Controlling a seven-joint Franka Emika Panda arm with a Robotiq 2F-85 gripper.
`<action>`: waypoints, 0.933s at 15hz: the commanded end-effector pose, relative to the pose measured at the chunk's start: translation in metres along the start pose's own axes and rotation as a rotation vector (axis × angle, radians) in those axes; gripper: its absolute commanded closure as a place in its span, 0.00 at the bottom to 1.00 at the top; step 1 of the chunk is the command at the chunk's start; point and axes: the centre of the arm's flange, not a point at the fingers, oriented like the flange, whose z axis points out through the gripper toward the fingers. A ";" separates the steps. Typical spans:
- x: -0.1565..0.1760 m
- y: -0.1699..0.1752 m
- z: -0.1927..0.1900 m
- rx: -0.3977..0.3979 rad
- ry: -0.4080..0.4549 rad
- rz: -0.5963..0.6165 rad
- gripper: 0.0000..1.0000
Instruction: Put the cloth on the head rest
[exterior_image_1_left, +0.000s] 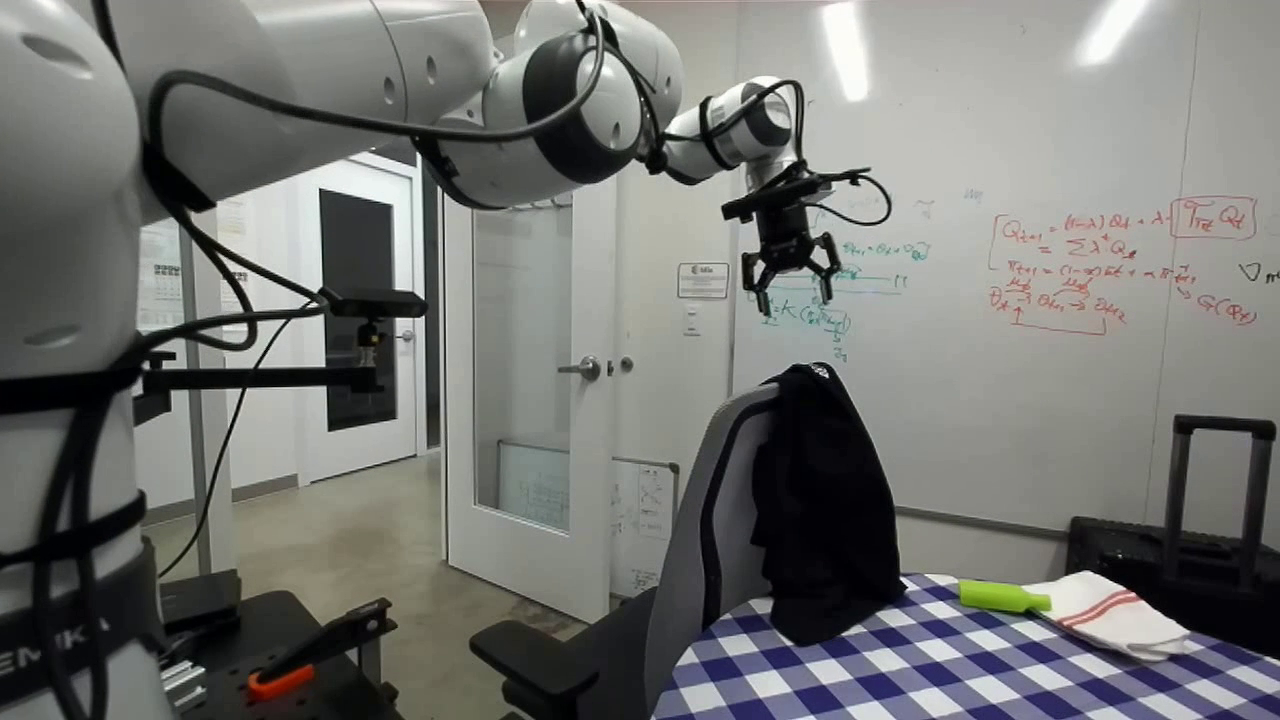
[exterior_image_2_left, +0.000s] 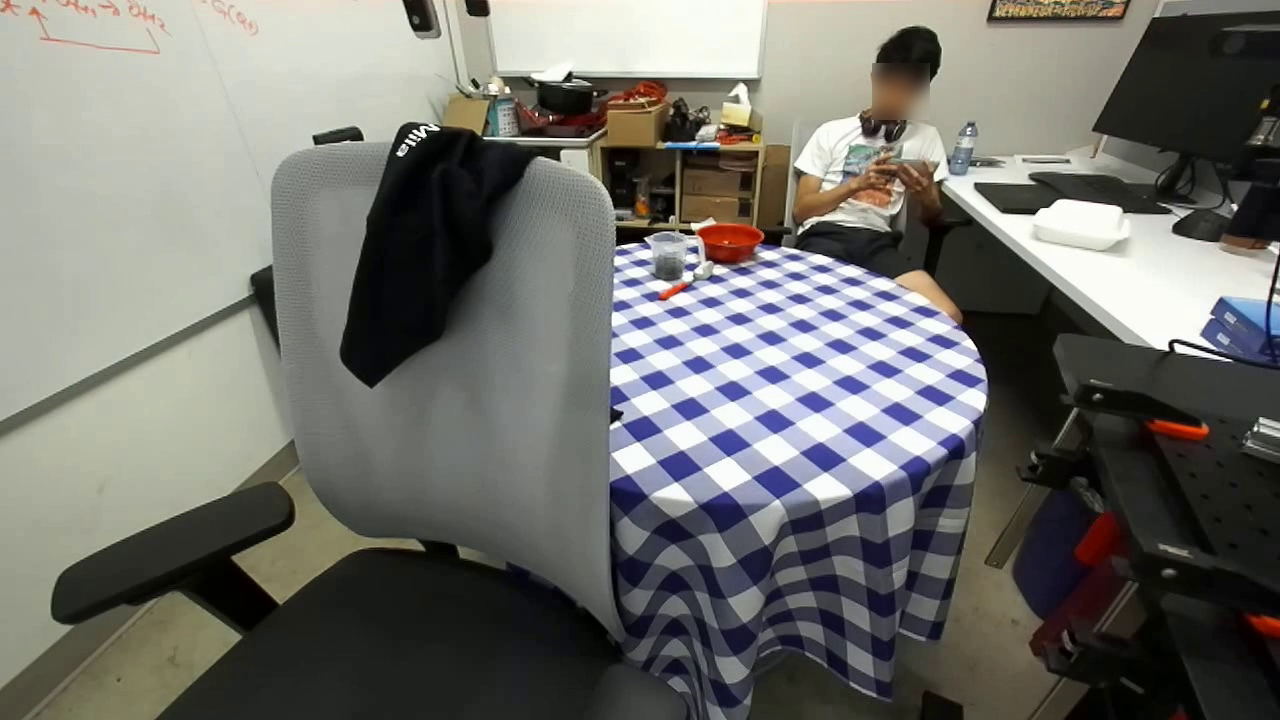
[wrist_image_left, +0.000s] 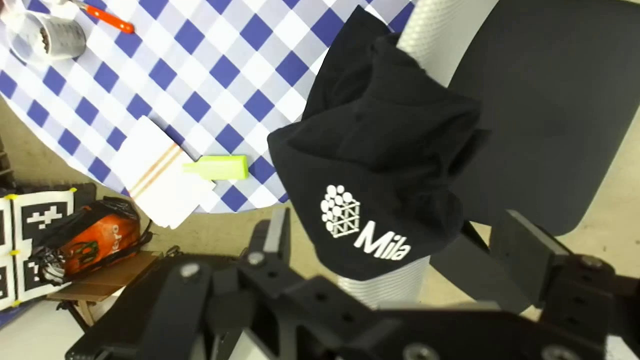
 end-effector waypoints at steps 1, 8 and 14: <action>-0.072 0.036 0.023 0.092 0.074 0.107 0.00; -0.091 0.123 0.031 0.093 0.133 0.314 0.00; -0.045 0.185 0.038 0.079 0.061 0.340 0.00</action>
